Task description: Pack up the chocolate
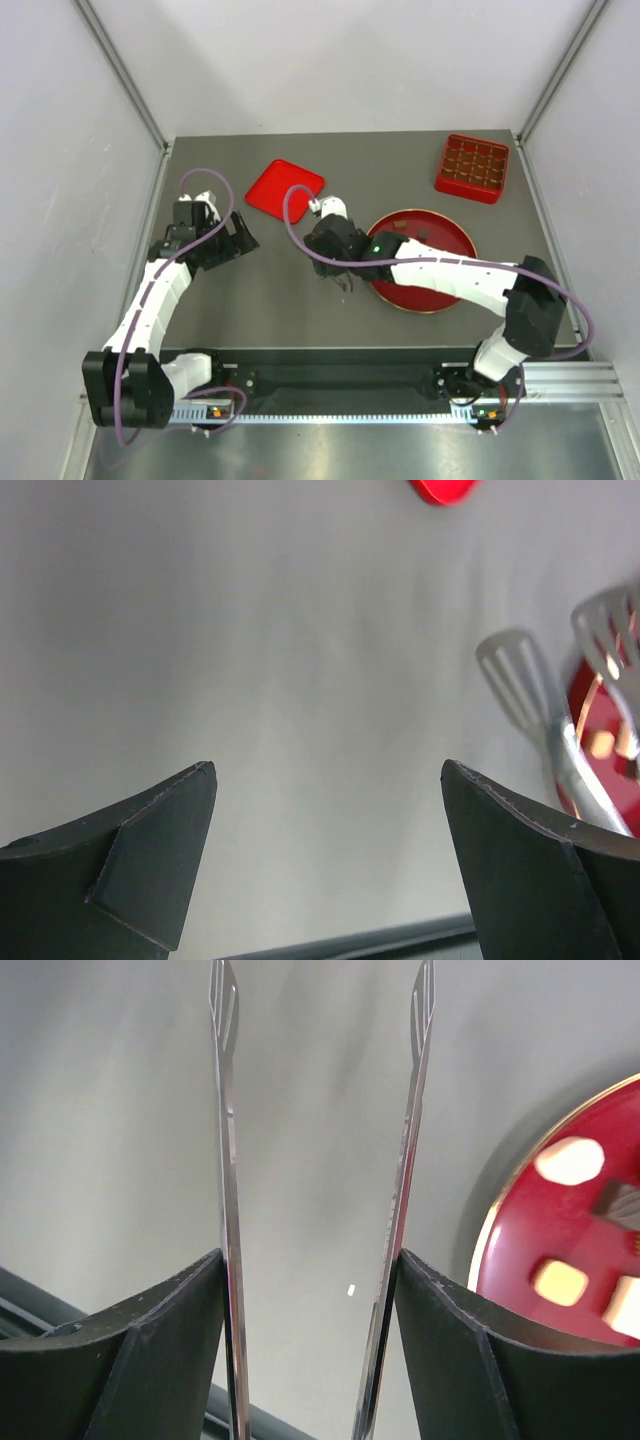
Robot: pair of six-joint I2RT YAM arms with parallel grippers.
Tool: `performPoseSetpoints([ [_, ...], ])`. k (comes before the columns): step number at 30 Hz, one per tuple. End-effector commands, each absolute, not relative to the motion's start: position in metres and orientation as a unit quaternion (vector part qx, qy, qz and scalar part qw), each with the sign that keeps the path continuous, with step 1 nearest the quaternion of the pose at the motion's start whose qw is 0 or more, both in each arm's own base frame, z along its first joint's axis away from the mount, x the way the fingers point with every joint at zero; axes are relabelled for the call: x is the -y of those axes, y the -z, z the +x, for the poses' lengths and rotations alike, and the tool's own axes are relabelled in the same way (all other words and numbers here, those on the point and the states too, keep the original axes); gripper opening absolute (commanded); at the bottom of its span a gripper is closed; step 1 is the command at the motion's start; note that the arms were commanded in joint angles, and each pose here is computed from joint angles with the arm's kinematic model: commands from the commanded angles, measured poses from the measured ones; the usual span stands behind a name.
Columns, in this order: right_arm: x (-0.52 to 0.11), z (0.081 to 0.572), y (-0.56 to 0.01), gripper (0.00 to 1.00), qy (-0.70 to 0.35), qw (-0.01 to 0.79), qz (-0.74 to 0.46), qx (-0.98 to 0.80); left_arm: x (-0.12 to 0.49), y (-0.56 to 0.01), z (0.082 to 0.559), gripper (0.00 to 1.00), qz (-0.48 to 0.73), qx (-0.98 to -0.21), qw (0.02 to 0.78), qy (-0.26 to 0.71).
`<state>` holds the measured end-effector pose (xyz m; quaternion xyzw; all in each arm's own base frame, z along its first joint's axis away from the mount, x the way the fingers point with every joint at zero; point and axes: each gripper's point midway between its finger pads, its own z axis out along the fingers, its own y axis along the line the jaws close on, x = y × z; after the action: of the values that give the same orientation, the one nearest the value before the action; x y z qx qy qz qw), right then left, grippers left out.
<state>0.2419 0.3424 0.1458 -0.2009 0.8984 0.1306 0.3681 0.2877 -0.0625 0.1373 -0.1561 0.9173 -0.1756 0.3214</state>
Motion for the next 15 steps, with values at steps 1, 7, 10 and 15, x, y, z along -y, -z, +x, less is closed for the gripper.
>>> performPoseSetpoints([
  [1,-0.333,0.240,-0.172,0.65,-0.146,0.361,-0.220,-0.894,0.077,-0.139,0.292,0.99,-0.125,-0.912,0.326,0.216],
  [7,-0.323,0.245,-0.182,0.63,-0.150,0.359,-0.221,-0.894,0.094,-0.153,0.292,0.99,-0.091,-0.903,0.344,0.239],
  [10,-0.316,0.249,-0.188,0.61,-0.155,0.360,-0.218,-0.894,0.106,-0.159,0.289,0.99,-0.065,-0.899,0.346,0.260],
  [15,-0.294,0.261,-0.201,0.60,-0.148,0.368,-0.205,-0.895,0.138,-0.159,0.279,0.99,-0.003,-0.901,0.342,0.267],
])
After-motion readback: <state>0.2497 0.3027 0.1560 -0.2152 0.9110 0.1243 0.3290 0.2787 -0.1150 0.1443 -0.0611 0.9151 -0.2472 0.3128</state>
